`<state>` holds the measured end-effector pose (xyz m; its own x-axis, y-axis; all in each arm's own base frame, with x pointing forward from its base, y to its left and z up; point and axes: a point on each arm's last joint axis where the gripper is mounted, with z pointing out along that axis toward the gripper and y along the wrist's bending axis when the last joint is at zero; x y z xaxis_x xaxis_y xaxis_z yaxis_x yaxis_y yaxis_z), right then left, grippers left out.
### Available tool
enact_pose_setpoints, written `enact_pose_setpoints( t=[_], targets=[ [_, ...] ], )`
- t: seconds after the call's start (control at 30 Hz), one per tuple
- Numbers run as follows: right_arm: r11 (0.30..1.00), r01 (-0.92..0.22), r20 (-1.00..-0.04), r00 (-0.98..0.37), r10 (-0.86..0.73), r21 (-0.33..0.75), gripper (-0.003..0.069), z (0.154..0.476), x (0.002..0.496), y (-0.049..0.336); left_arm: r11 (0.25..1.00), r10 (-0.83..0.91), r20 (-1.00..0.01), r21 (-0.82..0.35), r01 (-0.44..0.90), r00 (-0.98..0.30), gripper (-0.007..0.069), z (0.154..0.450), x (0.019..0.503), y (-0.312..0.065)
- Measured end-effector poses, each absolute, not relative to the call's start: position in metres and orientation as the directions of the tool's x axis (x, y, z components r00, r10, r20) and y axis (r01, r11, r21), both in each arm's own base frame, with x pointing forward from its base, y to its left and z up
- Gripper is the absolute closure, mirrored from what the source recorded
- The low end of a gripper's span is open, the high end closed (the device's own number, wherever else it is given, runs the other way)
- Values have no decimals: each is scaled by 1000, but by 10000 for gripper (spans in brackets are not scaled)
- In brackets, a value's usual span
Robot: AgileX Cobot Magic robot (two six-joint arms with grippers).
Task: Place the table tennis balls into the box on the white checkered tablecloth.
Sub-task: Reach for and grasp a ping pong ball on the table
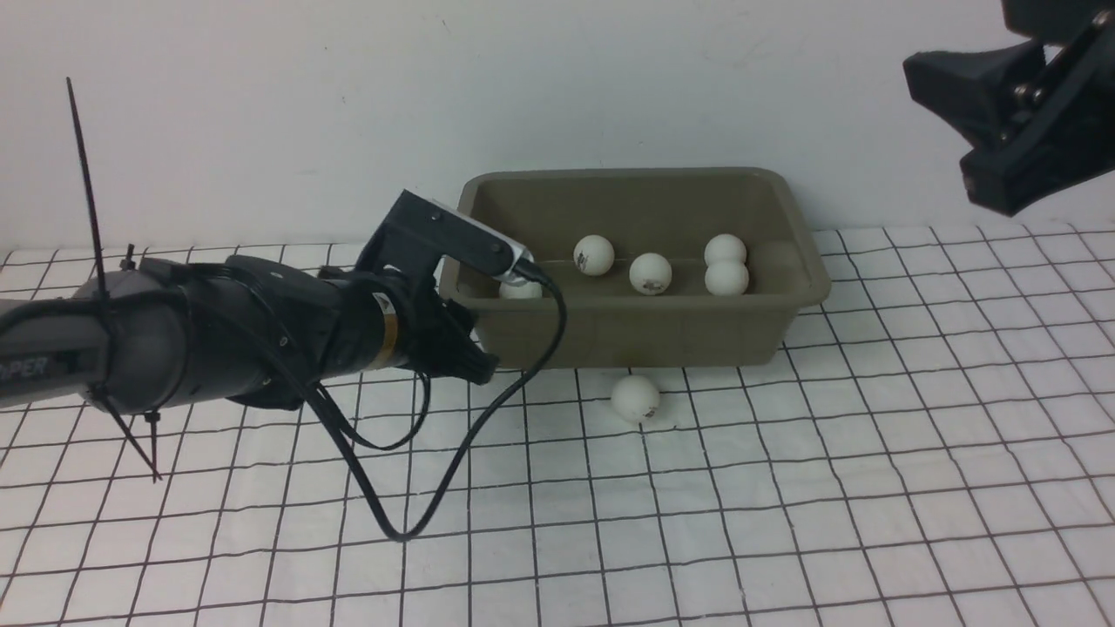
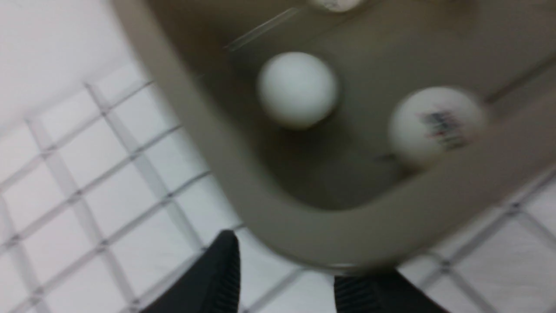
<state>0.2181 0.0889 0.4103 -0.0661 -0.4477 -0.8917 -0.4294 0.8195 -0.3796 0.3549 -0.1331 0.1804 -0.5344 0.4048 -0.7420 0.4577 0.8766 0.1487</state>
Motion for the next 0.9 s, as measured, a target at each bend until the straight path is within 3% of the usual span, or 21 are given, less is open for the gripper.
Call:
enact_pose_setpoints(
  t=[0.13,0.73,0.9],
  targets=[
    [823,-429,-895,-69,-441,-373,216,410,218,89,871,461,-732,265,413,-502,354,186,358,-124],
    [827,-422,-901,-52,-431,-371,216,412,219,89,888,446,-755,304,345,-481,354,202,358,-118],
    [828,-422,-901,-53,-430,-370,216,412,219,89,893,449,-751,358,274,-483,354,206,360,-110]
  ],
)
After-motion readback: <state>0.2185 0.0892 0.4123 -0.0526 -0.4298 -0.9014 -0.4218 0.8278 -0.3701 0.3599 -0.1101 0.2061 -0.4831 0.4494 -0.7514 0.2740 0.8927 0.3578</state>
